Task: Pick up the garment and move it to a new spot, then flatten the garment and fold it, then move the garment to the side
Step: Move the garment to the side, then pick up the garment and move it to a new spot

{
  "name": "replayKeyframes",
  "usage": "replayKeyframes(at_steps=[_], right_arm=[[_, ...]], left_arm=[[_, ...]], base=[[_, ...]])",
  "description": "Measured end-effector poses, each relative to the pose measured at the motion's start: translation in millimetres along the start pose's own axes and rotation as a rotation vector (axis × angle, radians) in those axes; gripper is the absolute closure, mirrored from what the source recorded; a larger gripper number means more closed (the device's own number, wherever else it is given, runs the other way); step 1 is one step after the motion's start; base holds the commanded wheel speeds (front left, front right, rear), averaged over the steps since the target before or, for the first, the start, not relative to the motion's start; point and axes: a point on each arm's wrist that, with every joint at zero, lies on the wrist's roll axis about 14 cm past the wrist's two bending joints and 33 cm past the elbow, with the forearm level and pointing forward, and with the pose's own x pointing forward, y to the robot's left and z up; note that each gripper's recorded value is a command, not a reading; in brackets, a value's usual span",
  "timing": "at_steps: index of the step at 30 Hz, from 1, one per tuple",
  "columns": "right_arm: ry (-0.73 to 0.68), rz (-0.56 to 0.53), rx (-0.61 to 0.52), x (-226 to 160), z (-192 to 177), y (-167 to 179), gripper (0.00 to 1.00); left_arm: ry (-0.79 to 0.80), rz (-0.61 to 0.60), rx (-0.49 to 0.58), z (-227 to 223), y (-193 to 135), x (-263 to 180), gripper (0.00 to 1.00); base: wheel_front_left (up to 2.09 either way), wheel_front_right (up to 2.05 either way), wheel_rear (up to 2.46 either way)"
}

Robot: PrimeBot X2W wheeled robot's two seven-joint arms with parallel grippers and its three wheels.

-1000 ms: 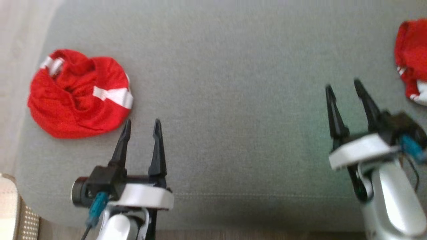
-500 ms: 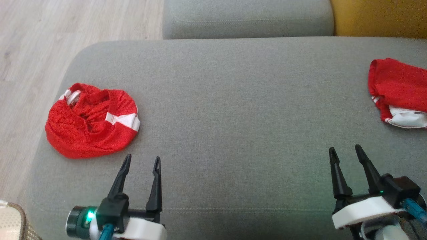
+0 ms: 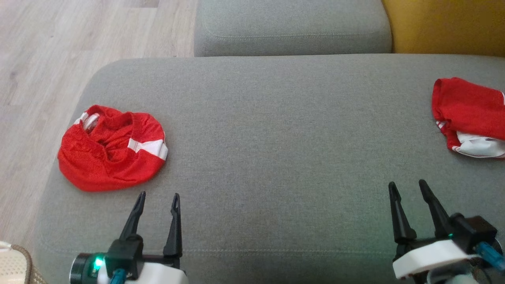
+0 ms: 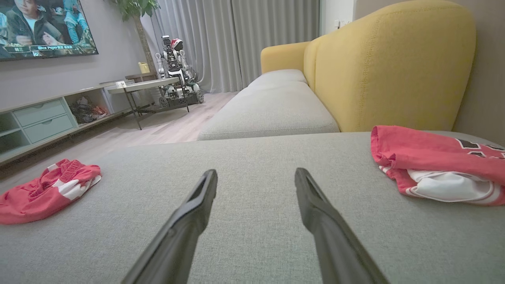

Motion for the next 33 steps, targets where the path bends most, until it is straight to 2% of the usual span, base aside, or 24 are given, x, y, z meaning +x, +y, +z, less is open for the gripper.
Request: replayKeyframes(at_steps=[23,28,33], right_arm=[[0.015,0.012,0.004,0,-5,4,0.0],[0.023,0.06,0.015,6,-8,20,0.0],[0.047,0.152,0.024,14,-16,50,0.0]], left_arm=[[0.019,0.014,0.013,-6,4,-6,0.0],[0.019,0.053,0.024,-5,15,-12,0.0],[0.019,0.132,0.031,-4,34,-24,0.0]], base=[[0.0,0.0,0.0],[0.0,0.0,0.0],[0.0,0.0,0.0]])
